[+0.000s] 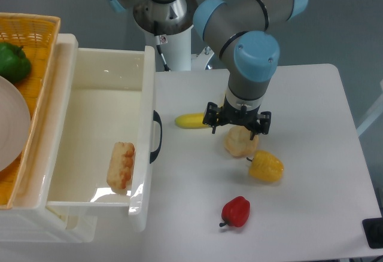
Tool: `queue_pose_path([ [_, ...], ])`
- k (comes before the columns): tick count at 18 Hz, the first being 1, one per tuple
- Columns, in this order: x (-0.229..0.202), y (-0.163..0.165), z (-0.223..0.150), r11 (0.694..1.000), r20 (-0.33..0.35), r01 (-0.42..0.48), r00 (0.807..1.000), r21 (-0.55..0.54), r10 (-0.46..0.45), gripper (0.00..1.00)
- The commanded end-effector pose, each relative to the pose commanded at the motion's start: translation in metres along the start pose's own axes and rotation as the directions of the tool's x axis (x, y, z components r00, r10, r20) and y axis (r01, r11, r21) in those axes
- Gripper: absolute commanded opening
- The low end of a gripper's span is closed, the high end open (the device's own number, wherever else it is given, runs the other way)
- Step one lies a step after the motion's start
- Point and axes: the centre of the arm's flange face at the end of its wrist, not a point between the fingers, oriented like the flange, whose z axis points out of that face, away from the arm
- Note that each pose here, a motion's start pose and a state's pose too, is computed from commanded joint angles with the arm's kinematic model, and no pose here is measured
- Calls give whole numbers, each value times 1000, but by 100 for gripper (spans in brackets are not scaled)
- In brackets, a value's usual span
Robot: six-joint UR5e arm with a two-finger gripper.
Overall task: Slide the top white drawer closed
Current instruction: 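Move the open gripper from above the bun toward the open white drawer's front, then lower the gripper and bring it against the drawer front beside the handle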
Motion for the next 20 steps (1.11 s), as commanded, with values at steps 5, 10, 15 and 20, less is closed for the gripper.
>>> queue_pose_path([
  [5, 12, -13, 21, 1000, -57, 27, 998, -4, -27, 100],
  [10, 20, -25, 35, 999, -106, 52, 993, 5, -51, 100],
  [15, 22, -30, 40, 993, -157, 114, 981, 18, -110, 100],
  [20, 28, -34, 39, 991, -201, 126, 973, 46, -115, 100],
])
